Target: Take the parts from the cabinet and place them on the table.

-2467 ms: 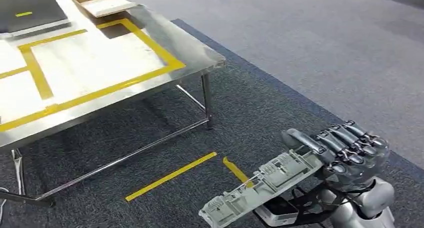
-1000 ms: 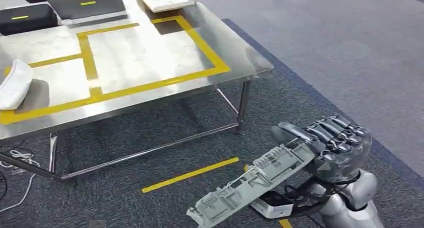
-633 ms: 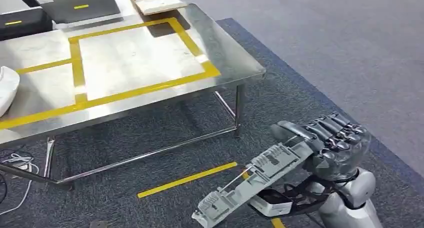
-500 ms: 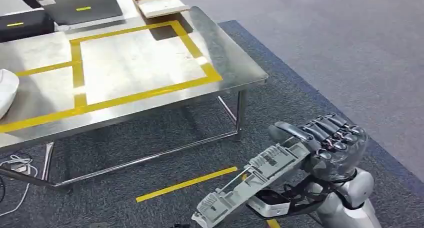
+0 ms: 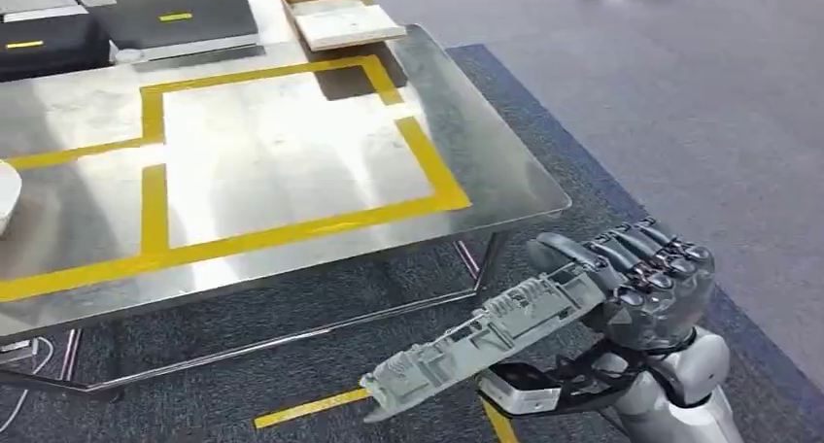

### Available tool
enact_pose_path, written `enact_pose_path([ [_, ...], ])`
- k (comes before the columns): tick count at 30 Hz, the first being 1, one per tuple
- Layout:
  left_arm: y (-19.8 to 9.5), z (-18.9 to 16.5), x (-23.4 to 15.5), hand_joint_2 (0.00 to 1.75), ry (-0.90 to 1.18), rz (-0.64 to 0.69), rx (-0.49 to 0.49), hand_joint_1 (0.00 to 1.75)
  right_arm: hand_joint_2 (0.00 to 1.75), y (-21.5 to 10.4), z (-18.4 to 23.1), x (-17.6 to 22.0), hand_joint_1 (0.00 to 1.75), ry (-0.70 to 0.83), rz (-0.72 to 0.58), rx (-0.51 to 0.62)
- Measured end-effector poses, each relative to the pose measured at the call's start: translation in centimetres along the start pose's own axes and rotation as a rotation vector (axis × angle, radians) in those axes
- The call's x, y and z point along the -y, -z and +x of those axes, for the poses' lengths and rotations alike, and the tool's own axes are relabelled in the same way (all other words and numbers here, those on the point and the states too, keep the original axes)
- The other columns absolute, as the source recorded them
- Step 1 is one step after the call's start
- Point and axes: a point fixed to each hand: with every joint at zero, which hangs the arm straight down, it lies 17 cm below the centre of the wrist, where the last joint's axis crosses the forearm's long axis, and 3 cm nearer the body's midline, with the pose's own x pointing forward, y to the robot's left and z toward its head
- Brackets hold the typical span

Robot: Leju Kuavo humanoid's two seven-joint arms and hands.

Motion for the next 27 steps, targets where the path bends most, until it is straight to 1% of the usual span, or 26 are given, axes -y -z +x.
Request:
enact_pose_path([
  [7,-0.4,-0.5,0.6,1.75,-0.003,-0.009,-0.006,0.0,1.75,-0.1,-0.1,-0.1,1.75,-0.001,0.004,-0.001],
  [9,-0.1,-0.2,0.1,1.75,0.0,-0.001,0.002,0.0,1.75,0.1,-0.1,-0.1,1.75,-0.001,0.0,0.001],
  [12,0.0,0.4,0.3,1.75,-0.004,-0.003,0.011,0.0,1.75,0.0,-0.2,-0.1,1.75,-0.001,0.001,-0.003],
  [18,-0.1,0.0,0.2,1.75,-0.002,-0.002,0.006,0.0,1.75,-0.2,-0.1,-0.1,1.75,0.001,0.004,-0.002],
  [27,0.0,0.7,0.4,1.75,-0.004,-0.003,0.017,0.0,1.75,-0.2,-0.1,-0.1,1.75,0.003,0.003,-0.003],
])
